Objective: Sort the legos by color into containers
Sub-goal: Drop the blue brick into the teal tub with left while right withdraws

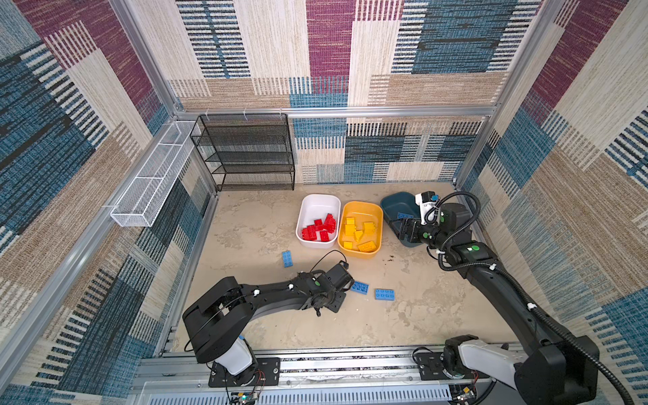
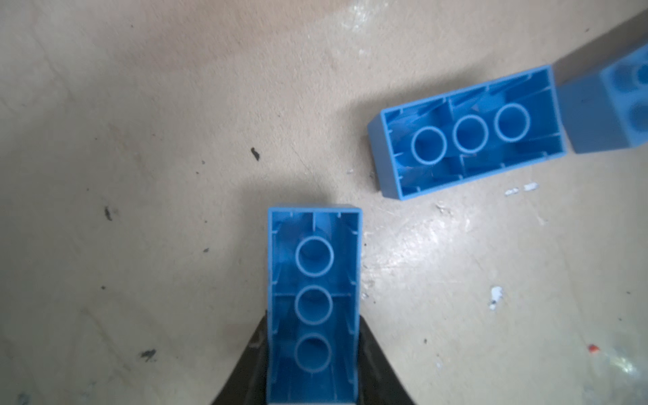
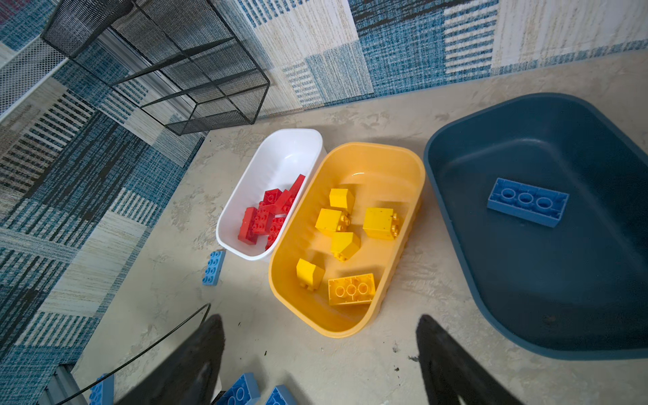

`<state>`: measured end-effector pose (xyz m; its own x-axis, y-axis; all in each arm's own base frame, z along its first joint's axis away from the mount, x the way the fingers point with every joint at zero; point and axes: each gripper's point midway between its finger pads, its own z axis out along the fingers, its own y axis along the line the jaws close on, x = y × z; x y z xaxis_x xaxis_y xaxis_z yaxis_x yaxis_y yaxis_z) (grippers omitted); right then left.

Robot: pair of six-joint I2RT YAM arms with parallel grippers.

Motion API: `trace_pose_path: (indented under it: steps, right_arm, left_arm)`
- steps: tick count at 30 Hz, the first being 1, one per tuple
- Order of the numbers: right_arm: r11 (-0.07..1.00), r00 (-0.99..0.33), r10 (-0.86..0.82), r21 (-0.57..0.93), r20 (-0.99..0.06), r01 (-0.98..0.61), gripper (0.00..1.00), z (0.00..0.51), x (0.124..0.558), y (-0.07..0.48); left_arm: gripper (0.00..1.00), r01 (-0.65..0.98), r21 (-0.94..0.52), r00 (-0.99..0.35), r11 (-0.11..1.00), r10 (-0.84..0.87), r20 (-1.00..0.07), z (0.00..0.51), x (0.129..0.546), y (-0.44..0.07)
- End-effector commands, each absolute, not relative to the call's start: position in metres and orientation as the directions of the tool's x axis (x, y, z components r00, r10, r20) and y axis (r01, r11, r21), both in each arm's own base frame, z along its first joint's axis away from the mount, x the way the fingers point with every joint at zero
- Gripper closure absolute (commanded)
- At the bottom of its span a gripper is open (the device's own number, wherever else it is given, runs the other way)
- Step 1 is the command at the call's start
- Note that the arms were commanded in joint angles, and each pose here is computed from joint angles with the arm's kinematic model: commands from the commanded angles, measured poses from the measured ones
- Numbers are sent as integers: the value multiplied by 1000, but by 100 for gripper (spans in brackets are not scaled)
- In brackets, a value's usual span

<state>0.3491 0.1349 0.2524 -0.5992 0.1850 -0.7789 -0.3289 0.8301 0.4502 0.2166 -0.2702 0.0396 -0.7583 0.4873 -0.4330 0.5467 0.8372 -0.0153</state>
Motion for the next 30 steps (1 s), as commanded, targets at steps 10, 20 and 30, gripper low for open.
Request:
trace_pose_path:
  steps: [10, 20, 30]
  right_arm:
    - [731, -451, 240, 466, -859, -498, 15, 354, 334, 161]
    - [678, -322, 281, 425, -904, -599, 15, 422, 309, 178]
    - [675, -316, 278, 419, -907, -608, 15, 413, 295, 179]
  left_arm:
    - [76, 678, -88, -610, 730, 492, -621, 145, 252, -348]
    - [77, 760, -171, -560, 628, 497, -663, 164, 308, -455]
    - [79, 770, -263, -582, 582, 469, -665, 151, 361, -529]
